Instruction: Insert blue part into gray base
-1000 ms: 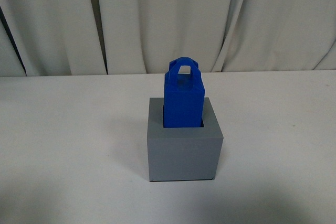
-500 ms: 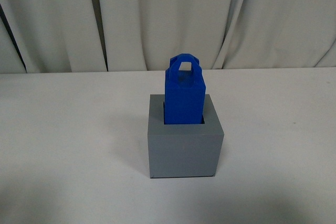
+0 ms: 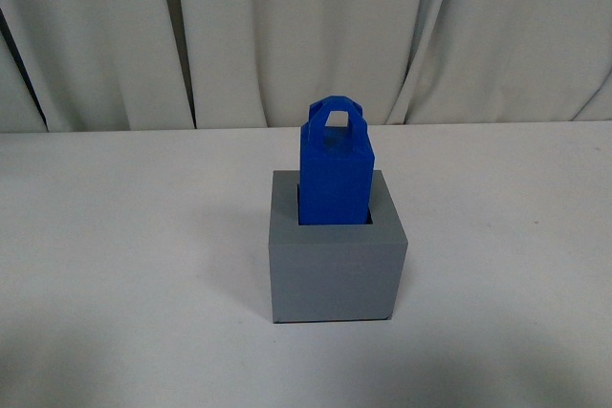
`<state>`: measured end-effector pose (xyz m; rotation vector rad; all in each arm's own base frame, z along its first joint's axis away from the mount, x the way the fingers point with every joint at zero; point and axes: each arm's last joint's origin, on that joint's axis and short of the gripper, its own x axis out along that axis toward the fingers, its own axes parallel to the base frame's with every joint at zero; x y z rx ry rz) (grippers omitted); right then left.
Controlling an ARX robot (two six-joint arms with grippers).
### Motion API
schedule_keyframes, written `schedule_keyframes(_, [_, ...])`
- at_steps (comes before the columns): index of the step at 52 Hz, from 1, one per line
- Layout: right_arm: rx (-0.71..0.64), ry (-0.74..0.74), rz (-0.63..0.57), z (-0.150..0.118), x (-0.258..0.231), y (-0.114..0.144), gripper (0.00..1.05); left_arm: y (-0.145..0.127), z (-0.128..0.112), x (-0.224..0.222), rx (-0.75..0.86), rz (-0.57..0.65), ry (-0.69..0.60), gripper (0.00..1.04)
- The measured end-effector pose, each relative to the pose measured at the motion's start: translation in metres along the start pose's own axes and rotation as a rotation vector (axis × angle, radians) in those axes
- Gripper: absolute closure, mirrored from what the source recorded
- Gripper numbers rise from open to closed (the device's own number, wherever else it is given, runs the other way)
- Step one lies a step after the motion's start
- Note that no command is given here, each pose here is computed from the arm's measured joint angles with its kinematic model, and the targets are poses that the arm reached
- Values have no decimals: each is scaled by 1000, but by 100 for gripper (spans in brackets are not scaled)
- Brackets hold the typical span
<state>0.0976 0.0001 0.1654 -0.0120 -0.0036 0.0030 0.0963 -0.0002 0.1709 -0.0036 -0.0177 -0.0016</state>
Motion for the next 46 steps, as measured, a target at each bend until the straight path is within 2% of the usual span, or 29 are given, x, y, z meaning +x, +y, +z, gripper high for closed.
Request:
schedule_keyframes(9, [1, 0, 0, 0, 0, 0, 6, 0, 0, 0, 0, 0, 0, 6])
schedule_keyframes(46, [1, 0, 0, 0, 0, 0, 7, 0, 0, 0, 0, 0, 0, 6])
